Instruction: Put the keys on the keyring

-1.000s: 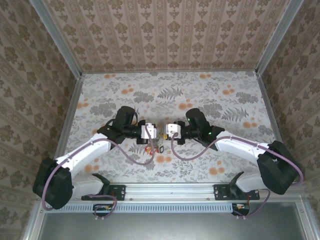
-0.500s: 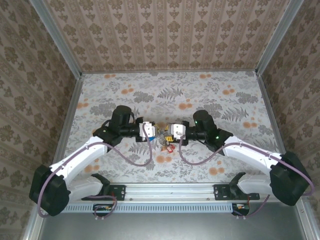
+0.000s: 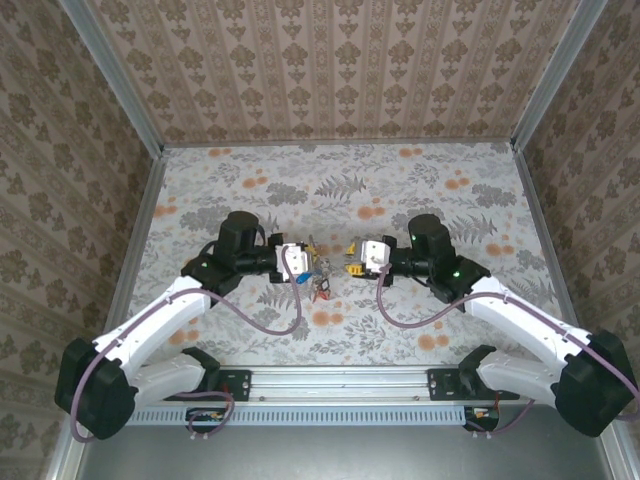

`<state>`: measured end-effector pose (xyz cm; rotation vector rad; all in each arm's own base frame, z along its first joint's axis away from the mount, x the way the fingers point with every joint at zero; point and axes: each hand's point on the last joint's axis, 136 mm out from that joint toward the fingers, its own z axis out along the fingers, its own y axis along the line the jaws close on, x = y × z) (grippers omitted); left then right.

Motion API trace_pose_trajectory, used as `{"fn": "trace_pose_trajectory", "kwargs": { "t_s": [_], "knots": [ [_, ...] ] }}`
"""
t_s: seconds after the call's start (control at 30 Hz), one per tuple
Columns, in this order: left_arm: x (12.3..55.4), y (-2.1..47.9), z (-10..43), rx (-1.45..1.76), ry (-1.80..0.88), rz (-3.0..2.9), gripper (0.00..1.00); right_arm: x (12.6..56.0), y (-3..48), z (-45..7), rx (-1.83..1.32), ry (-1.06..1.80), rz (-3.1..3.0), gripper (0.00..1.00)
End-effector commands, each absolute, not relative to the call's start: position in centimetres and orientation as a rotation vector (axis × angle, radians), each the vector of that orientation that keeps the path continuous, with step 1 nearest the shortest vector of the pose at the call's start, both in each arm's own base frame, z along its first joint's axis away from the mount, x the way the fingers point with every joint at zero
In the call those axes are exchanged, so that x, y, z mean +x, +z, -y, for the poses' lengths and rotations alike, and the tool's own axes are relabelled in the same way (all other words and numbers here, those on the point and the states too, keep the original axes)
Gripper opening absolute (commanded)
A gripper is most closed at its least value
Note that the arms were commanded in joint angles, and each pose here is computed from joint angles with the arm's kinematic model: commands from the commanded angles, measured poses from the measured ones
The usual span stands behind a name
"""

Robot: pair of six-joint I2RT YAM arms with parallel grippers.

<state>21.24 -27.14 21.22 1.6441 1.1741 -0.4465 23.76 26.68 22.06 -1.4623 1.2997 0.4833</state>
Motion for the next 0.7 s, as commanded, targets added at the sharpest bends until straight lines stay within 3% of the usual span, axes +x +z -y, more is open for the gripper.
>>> {"fn": "trace_pose_trajectory", "kwargs": {
  "t_s": [0.0,0.3,0.67],
  "knots": [
    [20.3,23.9,27.5,1.613,-0.487,-1.086,0.00,23.7,22.5,-27.2,-1.480,0.505,-1.280,0.30],
    [20.0,25.0,27.8,1.596,-0.517,-1.065,0.00,24.0,22.5,-28.8,-1.409,0.586,-1.316,0.42],
    [21.2,25.7,27.8,1.515,-0.507,-1.126,0.00,22.7,21.6,-30.8,-1.334,0.776,-1.377,0.44]
  ]
}}
